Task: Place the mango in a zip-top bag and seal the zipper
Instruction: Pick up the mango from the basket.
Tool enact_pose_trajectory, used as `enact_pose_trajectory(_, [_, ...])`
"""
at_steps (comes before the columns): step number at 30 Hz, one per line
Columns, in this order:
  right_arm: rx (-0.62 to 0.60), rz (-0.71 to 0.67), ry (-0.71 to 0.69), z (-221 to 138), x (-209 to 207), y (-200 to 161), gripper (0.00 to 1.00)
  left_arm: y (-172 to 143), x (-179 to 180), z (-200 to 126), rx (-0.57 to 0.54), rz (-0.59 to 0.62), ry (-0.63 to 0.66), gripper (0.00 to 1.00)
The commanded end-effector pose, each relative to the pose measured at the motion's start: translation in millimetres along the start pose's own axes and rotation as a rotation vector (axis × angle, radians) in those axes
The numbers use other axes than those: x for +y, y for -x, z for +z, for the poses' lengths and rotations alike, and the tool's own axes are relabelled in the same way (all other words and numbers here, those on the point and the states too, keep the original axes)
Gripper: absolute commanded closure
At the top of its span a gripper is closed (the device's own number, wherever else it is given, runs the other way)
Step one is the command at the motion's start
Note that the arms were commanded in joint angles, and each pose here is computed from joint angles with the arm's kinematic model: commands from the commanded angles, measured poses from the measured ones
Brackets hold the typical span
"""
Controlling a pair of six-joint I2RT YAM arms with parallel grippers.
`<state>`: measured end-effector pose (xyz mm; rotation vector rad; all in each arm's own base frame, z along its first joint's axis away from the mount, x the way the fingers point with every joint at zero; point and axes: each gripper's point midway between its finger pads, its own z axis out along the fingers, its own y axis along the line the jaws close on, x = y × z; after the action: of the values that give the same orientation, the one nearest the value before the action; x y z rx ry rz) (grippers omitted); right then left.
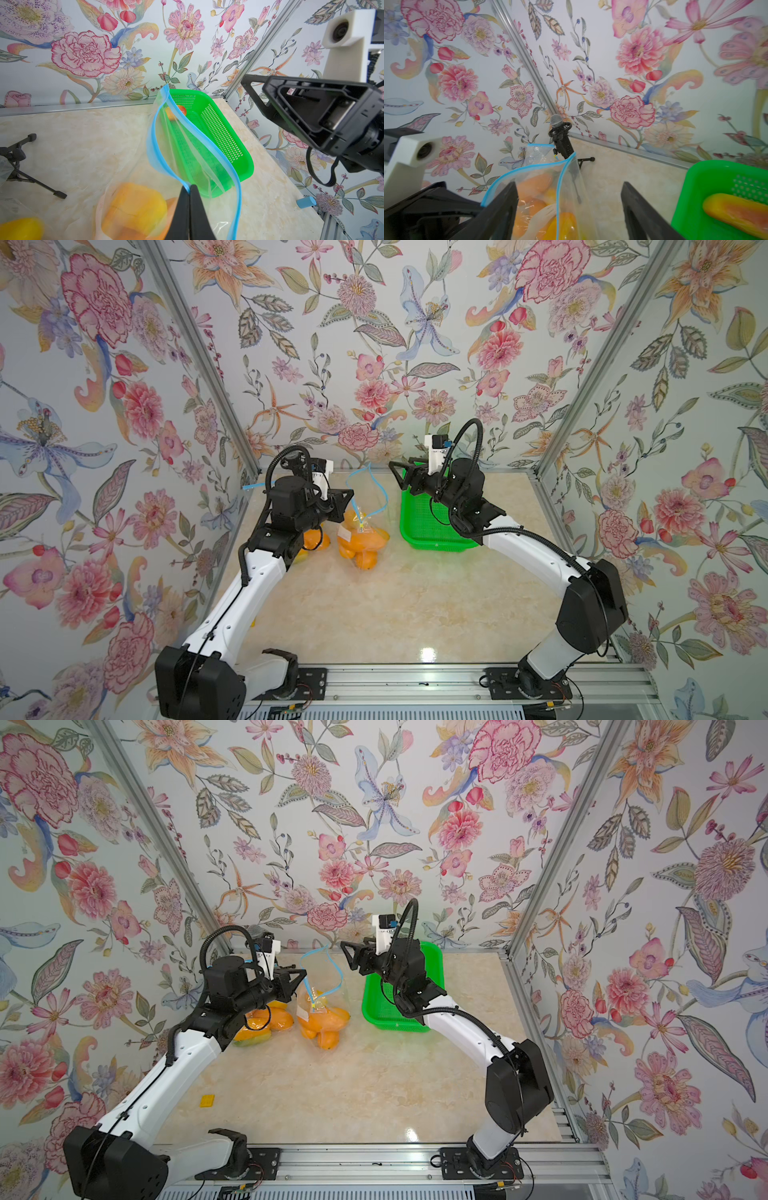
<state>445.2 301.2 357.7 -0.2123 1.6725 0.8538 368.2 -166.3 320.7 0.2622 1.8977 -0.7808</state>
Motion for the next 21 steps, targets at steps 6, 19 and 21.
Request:
enact_pose_trajectory(6, [0.16,0.362,-0.594,17,-185,-113,0.14,9,2,-5,-0.031,0.024,0.009,1.0])
enact_pose_trajectory(19, [0.083,0.706,-0.649,84,-274,-177,0.19,4,7,-1,-0.009,0.028,0.023,1.0])
enact_pose_trajectory(21, [0.058,0.742,-0.638,90,-282,-181,0.2,4,8,-1,-0.007,0.029,0.025,1.0])
